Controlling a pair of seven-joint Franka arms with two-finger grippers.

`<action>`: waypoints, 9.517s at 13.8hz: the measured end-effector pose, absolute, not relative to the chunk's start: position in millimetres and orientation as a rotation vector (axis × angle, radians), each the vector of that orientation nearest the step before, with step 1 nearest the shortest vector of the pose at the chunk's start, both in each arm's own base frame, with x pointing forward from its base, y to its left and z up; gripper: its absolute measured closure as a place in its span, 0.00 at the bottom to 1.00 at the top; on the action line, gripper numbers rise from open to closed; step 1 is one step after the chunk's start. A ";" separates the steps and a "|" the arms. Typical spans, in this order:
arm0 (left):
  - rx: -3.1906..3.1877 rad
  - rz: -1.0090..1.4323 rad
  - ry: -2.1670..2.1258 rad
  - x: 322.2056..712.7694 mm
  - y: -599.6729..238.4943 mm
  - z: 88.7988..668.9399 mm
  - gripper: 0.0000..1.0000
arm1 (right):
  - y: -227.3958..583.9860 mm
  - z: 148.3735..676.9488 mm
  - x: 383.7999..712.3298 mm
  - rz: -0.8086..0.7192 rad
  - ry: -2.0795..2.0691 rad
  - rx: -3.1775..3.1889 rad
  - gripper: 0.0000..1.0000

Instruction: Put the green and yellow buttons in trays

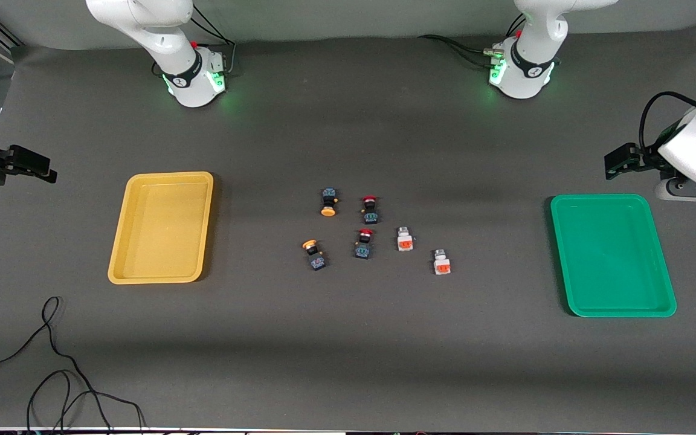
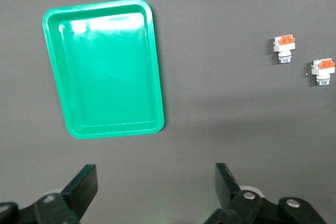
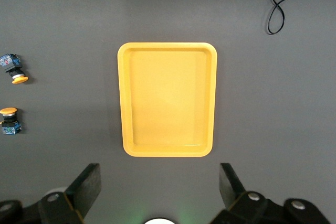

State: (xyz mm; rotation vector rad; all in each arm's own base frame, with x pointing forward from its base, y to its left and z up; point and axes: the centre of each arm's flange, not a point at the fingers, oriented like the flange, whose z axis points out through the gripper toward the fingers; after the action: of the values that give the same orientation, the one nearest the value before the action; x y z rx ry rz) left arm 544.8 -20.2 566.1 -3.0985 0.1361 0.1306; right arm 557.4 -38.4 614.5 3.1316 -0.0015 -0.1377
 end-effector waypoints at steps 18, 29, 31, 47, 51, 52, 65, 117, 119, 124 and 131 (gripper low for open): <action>-3.099 0.283 0.138 555.0 -20.6 571.9 0.04 | 143.7 552.2 548.5 -0.127 0.039 3.125 0.00; -3.191 0.140 -0.052 627.0 -150.7 479.0 0.06 | 420.8 451.0 434.9 -0.036 -0.224 3.139 0.00; -3.204 0.115 -0.025 636.3 -186.7 443.2 0.06 | 427.2 434.1 437.3 -0.036 -0.236 3.137 0.00; -3.212 0.215 -0.075 637.5 -257.7 204.7 0.05 | 430.1 179.8 439.1 -0.010 -0.244 3.140 0.00; -3.207 0.227 -0.101 628.9 -275.0 186.9 0.07 | 429.6 174.4 439.7 -0.008 -0.248 3.140 0.23; -3.207 0.226 -0.104 627.0 -279.0 182.5 0.11 | 429.8 174.7 439.9 -0.006 -0.249 3.141 0.38; -3.118 0.304 -0.229 638.0 -219.5 389.4 0.59 | 404.0 417.3 512.4 -0.091 -0.256 3.059 0.67; -3.158 0.230 -0.333 606.6 -318.7 289.0 0.04 | 396.3 308.8 599.4 -0.122 0.201 3.141 0.00; -3.164 0.262 -0.337 604.9 -329.2 241.4 0.04 | 396.7 268.6 598.0 -0.069 0.183 3.138 0.00; -3.163 0.289 -0.286 591.2 -355.6 220.9 0.04 | 401.2 189.4 578.1 0.020 0.190 3.134 0.00; -3.141 0.325 -0.244 568.5 -384.8 203.2 0.03 | 401.9 183.3 577.2 0.030 0.188 3.131 0.60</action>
State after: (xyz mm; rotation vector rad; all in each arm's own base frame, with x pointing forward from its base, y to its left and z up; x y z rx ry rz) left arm 568.5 -384.8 203.2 -3.1410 -0.2444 0.3250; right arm 577.2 401.9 183.3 3.1314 0.1876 0.0304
